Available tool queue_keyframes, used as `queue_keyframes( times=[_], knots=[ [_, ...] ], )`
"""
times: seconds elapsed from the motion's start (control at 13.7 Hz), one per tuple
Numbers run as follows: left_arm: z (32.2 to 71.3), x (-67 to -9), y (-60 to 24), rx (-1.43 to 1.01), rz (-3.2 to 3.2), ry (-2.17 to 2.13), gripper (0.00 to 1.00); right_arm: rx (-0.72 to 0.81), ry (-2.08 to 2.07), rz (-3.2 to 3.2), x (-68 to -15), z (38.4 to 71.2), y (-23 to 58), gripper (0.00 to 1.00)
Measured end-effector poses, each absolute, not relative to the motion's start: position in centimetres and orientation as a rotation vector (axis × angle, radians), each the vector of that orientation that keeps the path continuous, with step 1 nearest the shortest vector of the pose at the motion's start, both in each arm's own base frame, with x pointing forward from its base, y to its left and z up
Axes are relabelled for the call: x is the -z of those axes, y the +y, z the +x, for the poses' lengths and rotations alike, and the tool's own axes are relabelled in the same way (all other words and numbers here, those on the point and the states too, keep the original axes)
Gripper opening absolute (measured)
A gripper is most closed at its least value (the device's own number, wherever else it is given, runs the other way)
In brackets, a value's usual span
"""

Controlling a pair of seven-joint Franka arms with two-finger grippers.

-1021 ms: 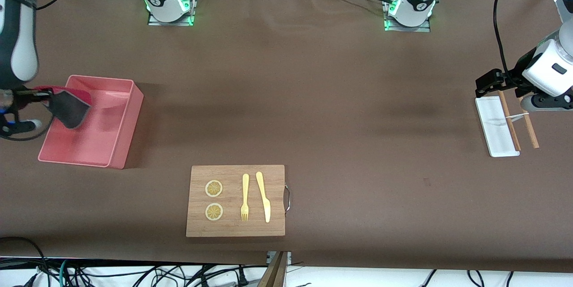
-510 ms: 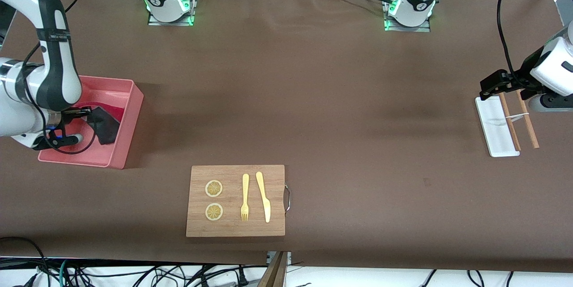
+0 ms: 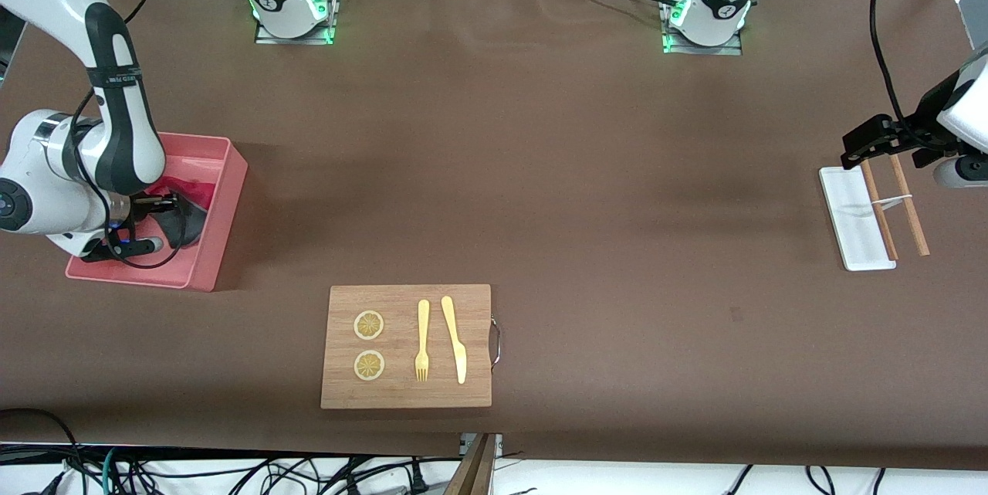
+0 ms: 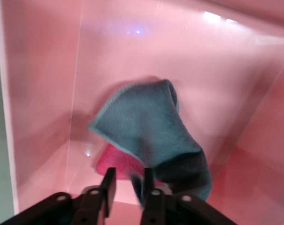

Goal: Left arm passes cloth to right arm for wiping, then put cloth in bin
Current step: 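Carry the cloth into the pink bin and open the right gripper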

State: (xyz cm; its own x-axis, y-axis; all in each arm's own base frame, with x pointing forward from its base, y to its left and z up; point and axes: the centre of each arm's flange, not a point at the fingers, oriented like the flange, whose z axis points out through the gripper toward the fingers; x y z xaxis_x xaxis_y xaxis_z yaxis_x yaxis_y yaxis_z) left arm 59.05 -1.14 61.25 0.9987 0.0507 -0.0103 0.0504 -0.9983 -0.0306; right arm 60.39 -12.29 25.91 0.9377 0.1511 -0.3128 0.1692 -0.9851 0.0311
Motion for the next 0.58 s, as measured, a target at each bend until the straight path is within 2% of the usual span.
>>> queue_keyframes(
  times=[0.15,0.29,0.44,0.58],
  knots=[
    [59.0,-61.3,-1.0,-0.021,-3.110,-0.082,1.00,0.417,0.254,3.039,-27.9,61.2,-12.2,0.60],
    [59.0,-61.3,-1.0,-0.023,-3.110,-0.082,1.00,0.315,0.263,3.045,-32.0,62.2,-11.8,0.81],
    [58.9,-61.4,-1.0,-0.035,-3.109,-0.083,1.00,0.274,0.273,3.059,-36.7,62.4,-11.1,1.00],
    [58.8,-61.4,-1.0,-0.047,-3.109,-0.083,1.00,0.267,0.273,3.076,-40.9,61.9,-9.8,1.00]
  ],
)
